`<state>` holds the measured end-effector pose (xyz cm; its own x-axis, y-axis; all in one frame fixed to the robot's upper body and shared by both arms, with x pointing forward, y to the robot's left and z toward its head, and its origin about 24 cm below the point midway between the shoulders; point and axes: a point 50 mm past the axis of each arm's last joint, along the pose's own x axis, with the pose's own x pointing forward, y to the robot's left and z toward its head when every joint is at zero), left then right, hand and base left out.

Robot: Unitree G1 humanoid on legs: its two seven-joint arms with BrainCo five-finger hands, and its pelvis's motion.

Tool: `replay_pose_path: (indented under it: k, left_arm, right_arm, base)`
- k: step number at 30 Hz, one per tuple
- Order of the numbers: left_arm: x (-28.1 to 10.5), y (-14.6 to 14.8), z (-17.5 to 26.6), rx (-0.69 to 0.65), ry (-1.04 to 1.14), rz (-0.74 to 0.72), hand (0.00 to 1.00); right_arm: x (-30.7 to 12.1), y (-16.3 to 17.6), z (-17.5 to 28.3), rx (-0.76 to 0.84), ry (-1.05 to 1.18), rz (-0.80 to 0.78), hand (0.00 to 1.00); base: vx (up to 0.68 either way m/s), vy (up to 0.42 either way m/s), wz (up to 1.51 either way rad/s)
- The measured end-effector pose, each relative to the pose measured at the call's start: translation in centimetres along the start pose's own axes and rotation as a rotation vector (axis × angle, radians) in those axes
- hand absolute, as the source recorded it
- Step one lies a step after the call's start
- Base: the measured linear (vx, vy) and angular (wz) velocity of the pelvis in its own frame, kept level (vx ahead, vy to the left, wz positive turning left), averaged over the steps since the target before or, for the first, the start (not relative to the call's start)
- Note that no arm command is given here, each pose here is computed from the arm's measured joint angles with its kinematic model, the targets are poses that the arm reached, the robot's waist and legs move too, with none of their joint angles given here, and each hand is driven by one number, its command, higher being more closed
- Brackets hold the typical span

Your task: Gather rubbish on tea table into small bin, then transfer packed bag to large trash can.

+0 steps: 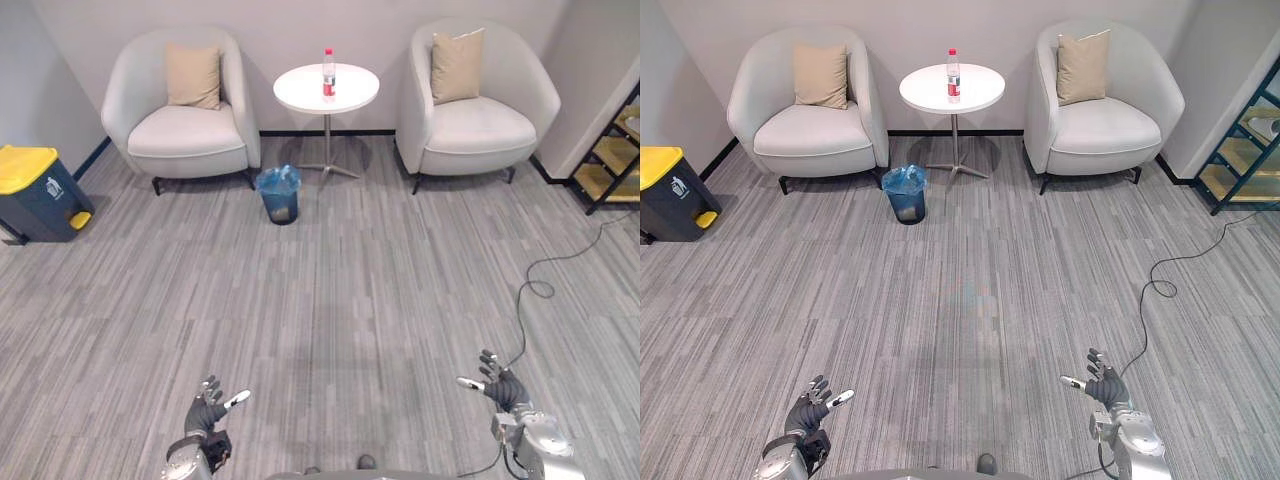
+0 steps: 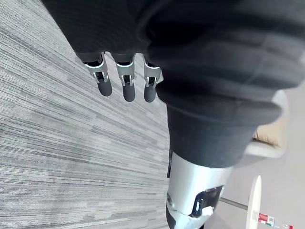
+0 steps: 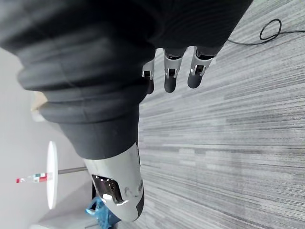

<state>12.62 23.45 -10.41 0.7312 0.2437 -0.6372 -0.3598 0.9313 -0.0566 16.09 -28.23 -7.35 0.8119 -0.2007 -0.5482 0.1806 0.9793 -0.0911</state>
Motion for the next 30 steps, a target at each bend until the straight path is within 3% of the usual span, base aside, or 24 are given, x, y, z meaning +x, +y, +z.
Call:
replay_pose_path:
  k: [30]
  left_arm:
    - [-0.47,0.48,-0.87,-0.002,0.026,0.016,0.0]
  right_arm:
    - [-0.55,-0.26,-0.85,0.005,0.022,-0.009,0.0]
  base:
    - [0.0,0.001,-0.03]
